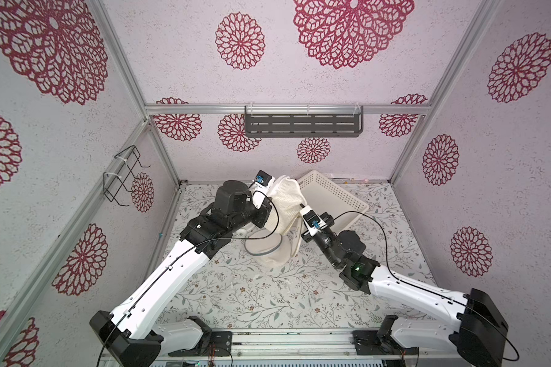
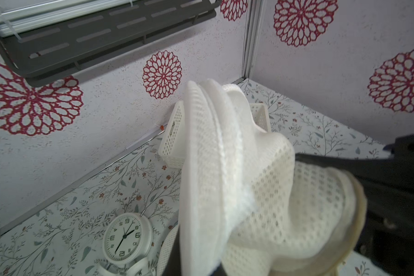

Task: Turn the laundry bag inside out
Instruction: Turn over the laundry bag.

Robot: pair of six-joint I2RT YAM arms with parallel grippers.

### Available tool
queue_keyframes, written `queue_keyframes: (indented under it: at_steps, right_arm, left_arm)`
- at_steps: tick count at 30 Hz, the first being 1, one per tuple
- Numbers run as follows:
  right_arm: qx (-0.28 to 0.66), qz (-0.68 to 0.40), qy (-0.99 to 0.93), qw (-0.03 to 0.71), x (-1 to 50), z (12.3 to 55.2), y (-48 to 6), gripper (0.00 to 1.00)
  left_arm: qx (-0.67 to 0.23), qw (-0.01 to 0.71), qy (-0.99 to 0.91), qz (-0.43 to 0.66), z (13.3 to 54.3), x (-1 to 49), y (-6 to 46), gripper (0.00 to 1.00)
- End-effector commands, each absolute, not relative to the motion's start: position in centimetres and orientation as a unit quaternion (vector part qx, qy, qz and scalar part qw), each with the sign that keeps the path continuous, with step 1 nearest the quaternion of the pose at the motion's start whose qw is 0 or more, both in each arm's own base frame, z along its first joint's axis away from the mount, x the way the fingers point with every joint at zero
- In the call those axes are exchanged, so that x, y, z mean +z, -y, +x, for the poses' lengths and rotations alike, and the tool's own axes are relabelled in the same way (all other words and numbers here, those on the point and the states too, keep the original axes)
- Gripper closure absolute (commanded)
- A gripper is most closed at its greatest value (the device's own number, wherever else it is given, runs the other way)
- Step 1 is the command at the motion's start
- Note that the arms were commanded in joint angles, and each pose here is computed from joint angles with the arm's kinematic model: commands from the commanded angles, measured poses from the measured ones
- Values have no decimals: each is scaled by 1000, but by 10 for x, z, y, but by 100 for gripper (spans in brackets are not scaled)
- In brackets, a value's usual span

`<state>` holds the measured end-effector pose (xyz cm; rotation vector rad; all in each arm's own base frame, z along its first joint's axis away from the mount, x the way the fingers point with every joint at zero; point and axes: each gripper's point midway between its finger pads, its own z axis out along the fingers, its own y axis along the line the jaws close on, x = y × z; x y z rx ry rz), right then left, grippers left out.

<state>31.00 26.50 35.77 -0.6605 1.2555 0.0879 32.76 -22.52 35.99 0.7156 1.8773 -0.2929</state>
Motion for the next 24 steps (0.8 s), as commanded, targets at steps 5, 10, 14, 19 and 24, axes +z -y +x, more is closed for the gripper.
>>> queue_keyframes:
  at_steps: [5, 10, 14, 19, 24]
  right_arm:
    - [81, -393, -567, 719, 371, 292, -253, 100]
    - [90, -444, -560, 693, 372, 284, -254, 95]
    - [121, -488, -550, 667, 369, 273, -267, 82]
    - [142, -514, -554, 638, 367, 270, -278, 80]
    - [133, -545, -557, 612, 371, 271, -278, 84]
  left_arm:
    - [-91, 445, -759, 466, 299, 318, 234, 100]
    - [-120, 411, -723, 541, 275, 303, 243, 100]
    - [-146, 399, -701, 573, 262, 300, 251, 100]
    - [-184, 370, -663, 625, 239, 291, 260, 100]
    - [-201, 351, -628, 665, 221, 282, 264, 100]
